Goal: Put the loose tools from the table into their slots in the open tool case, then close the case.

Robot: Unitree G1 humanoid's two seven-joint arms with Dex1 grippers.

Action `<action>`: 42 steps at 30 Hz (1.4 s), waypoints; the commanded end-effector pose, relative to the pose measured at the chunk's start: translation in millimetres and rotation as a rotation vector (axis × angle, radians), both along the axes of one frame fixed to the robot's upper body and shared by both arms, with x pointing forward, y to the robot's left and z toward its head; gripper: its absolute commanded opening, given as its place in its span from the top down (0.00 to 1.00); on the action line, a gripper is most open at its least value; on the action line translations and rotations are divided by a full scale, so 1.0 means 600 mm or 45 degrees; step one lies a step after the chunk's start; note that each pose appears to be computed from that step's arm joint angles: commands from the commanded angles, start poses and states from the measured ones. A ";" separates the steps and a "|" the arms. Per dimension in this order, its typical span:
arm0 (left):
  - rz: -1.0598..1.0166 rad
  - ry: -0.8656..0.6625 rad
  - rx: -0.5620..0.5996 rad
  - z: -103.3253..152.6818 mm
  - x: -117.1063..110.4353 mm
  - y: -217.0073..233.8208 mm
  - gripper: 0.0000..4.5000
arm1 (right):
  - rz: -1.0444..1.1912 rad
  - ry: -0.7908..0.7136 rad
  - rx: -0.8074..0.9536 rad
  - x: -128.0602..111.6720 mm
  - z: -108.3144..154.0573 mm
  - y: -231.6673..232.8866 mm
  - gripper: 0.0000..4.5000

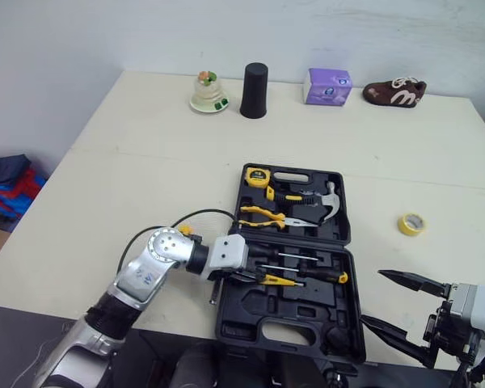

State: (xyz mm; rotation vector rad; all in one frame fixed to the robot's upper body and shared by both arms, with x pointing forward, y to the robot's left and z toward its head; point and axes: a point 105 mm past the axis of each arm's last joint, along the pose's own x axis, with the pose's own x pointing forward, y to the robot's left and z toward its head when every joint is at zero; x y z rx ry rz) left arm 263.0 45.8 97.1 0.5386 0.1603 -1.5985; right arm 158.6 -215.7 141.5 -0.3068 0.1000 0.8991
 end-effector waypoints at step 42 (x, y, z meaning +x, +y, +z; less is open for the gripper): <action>1.792 -0.428 -0.210 0.102 0.010 0.642 0.02 | -1.761 -0.330 -0.429 -0.221 0.001 -0.501 0.00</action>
